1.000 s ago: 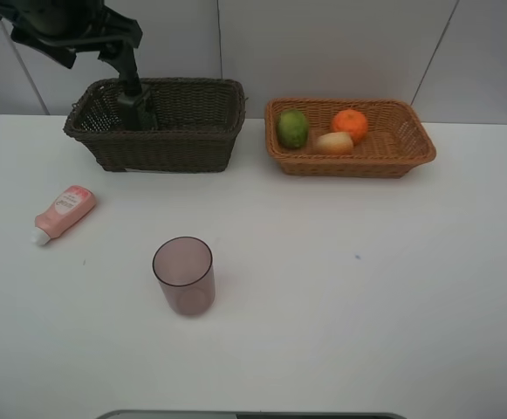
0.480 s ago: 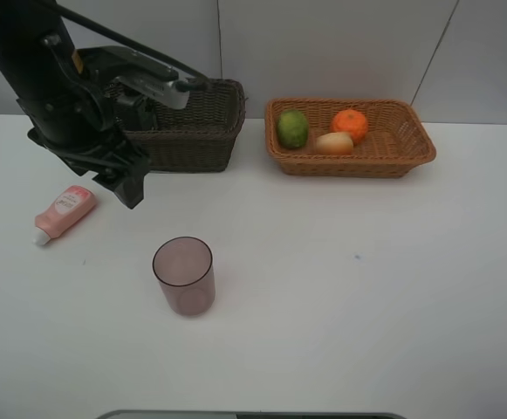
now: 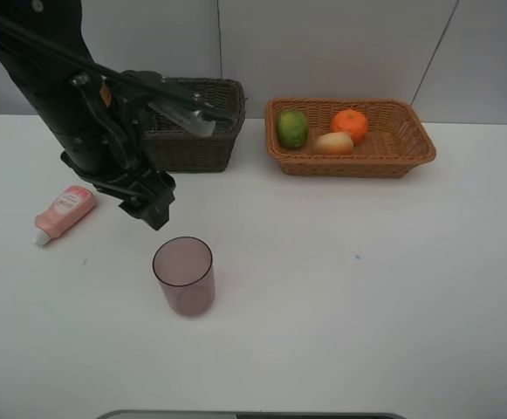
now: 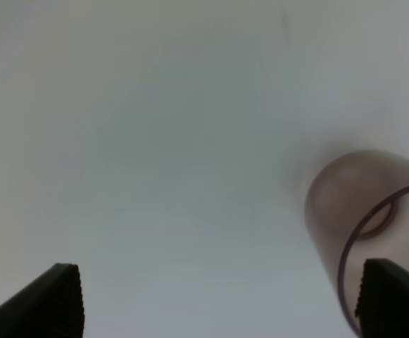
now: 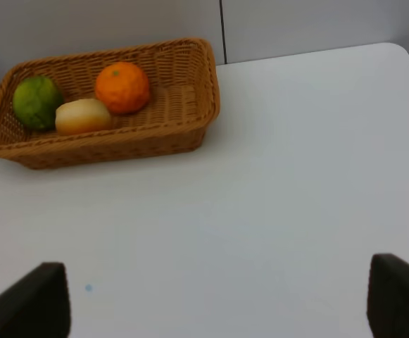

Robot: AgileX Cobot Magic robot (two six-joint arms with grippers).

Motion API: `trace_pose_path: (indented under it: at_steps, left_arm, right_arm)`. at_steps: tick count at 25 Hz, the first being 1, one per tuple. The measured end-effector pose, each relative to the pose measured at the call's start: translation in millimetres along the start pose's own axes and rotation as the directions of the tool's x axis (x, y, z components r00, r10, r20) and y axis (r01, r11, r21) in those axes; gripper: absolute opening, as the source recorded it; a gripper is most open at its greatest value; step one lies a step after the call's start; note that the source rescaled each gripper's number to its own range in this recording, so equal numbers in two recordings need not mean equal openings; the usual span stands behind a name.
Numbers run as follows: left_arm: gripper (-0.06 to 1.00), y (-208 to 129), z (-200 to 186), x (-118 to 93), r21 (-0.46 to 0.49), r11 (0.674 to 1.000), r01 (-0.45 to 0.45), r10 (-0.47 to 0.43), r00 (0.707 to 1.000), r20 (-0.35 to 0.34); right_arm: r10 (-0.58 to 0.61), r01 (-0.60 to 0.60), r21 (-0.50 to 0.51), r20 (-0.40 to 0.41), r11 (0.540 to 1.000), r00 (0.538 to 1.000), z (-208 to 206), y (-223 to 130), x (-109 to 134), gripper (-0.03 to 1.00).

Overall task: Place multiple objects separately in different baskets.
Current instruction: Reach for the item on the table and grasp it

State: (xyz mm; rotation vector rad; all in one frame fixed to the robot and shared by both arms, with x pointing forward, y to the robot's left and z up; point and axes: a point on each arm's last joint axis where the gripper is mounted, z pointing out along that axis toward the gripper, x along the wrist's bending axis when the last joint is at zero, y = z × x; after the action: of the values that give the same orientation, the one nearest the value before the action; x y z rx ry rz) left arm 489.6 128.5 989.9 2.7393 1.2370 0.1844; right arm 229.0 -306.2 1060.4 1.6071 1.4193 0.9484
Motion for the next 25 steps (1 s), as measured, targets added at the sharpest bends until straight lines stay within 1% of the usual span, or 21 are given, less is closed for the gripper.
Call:
trace_pose_path:
  at_steps: [3,6,9,14,20,25]
  left_arm:
    - [1.00,3,12,-10,0.021,1.000,-0.017,0.016,0.999,0.028]
    - [1.00,5,23,-16,0.049,0.998,-0.029,0.027,0.999,0.041]
    - [1.00,6,32,-18,0.064,0.997,-0.035,0.032,0.998,0.045]
    - [1.00,5,42,-19,0.058,0.998,-0.036,0.034,0.998,0.046]
    - [1.00,-5,62,-20,0.070,0.996,-0.050,0.047,0.998,0.049]
    - [1.00,-5,74,-21,0.074,0.996,-0.052,0.048,0.998,0.049]
  right_arm:
    - [0.000,0.000,0.000,0.000,1.000,1.000,0,0,0,0.81]
    - [0.000,0.000,0.000,0.000,1.000,1.000,0,0,0,0.81]
    - [0.000,0.000,0.000,0.000,1.000,1.000,0,0,0,0.81]
    - [0.000,0.000,0.000,-0.001,1.000,1.000,0,0,0,0.81]
    - [0.000,0.000,0.000,-0.001,1.000,1.000,0,0,0,0.81]
    - [0.000,0.000,0.000,-0.001,1.000,1.000,0,0,0,0.81]
